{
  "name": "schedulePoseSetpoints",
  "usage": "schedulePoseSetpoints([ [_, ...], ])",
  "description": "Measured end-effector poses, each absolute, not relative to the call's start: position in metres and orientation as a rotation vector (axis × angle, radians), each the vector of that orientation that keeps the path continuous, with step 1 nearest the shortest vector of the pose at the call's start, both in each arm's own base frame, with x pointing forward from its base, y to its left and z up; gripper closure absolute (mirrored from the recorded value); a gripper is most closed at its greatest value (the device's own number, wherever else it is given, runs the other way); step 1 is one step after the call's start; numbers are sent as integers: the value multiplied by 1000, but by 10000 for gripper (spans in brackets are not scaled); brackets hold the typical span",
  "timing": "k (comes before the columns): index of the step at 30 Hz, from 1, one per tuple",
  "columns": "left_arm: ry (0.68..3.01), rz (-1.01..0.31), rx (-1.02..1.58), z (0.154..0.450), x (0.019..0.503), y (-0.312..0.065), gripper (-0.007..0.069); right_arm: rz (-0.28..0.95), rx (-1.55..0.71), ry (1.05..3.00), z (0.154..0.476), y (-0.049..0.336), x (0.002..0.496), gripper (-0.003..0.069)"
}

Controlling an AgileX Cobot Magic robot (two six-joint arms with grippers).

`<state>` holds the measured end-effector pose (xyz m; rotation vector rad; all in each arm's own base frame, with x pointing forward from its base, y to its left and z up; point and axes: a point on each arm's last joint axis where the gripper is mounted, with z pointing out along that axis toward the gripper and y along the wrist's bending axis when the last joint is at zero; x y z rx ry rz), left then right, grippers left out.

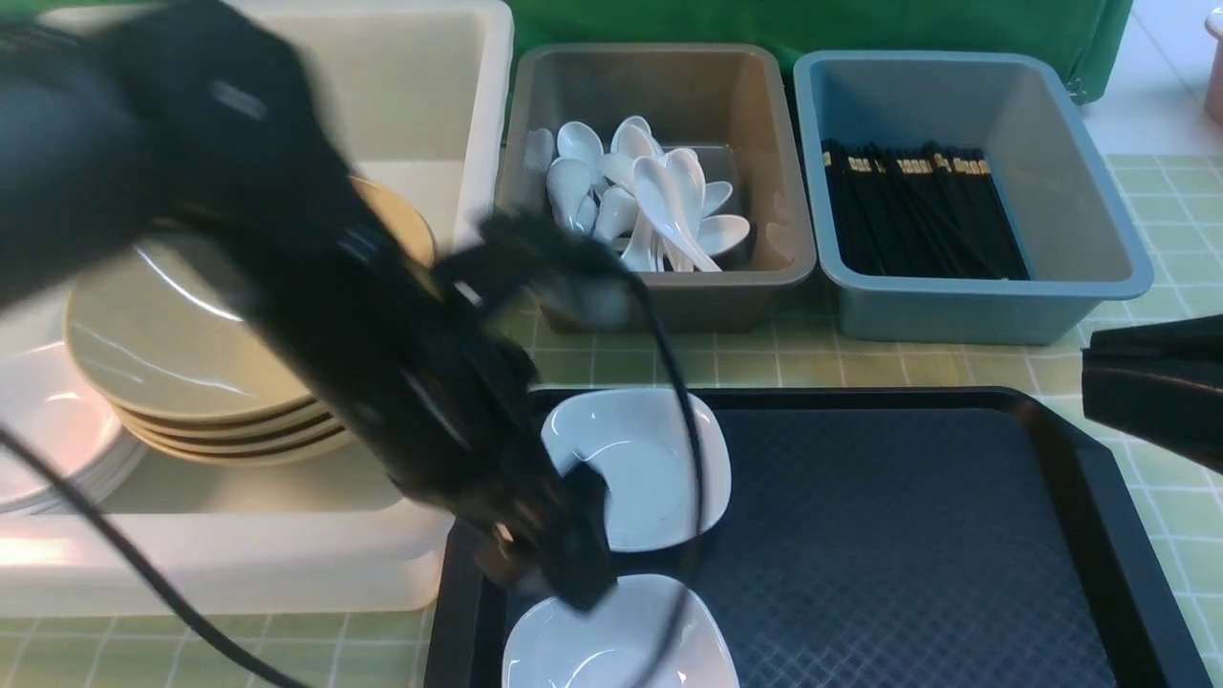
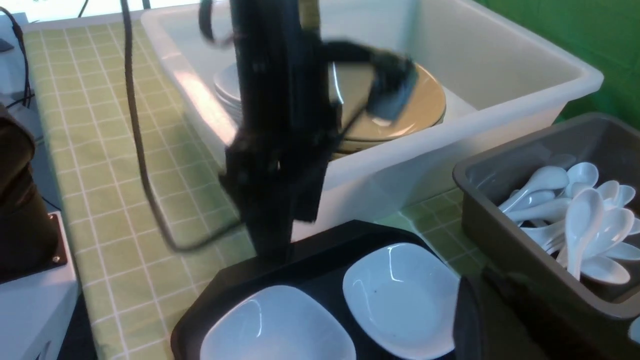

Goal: On green table put chopsticks spoon bowls plates into blue grey white boxes.
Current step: 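Grasp the small white bowl on the black tray by its rim with the left gripper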

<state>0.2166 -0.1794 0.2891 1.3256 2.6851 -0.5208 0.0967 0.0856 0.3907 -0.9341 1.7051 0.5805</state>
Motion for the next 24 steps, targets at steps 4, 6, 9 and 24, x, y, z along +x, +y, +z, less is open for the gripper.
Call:
schedulePoseSetpoints([
  [4,2724,-408,1503,256,218,-203,53,582,-937,1707,391,86,96,608],
  [6,2711,-391,1547,247,220,-209,53,582,-937,1707,391,86,96,603],
  [9,2660,-349,1642,234,228,-212,53,584,-941,1709,390,86,96,601],
  [24,2499,-250,1830,210,243,-217,53,600,-968,1723,388,87,94,585],
])
